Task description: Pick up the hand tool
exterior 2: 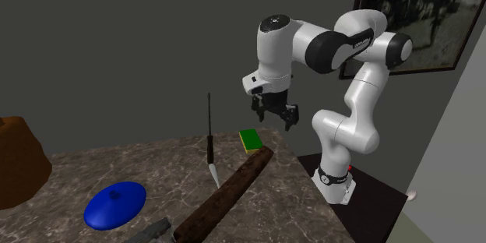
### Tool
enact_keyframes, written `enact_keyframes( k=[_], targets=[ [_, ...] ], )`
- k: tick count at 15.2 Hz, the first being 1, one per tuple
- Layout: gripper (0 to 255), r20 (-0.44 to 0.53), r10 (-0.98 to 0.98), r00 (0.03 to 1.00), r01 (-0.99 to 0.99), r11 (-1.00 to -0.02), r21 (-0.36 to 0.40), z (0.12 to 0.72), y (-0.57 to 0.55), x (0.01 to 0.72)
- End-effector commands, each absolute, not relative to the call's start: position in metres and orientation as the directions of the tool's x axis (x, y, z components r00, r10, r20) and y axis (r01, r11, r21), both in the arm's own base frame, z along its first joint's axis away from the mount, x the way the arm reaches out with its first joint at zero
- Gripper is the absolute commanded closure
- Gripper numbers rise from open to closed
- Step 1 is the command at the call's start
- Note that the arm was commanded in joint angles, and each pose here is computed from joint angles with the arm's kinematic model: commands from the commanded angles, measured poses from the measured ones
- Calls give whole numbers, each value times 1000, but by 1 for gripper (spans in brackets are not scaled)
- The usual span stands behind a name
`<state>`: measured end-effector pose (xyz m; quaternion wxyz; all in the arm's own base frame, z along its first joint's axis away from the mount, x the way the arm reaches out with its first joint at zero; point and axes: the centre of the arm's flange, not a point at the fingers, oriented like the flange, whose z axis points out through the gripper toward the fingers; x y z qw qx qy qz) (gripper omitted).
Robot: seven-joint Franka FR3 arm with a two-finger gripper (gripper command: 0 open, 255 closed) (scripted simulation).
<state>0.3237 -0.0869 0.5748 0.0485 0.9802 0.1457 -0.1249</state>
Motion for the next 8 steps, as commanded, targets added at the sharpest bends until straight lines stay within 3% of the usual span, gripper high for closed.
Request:
enact_keyframes(
  k=[1,8],
  targets=[
    [0,-294,323,900,346,-938,30,573,-114,336],
    [0,-393,475,787,487,-870,-78,558,-201,382]
  ],
)
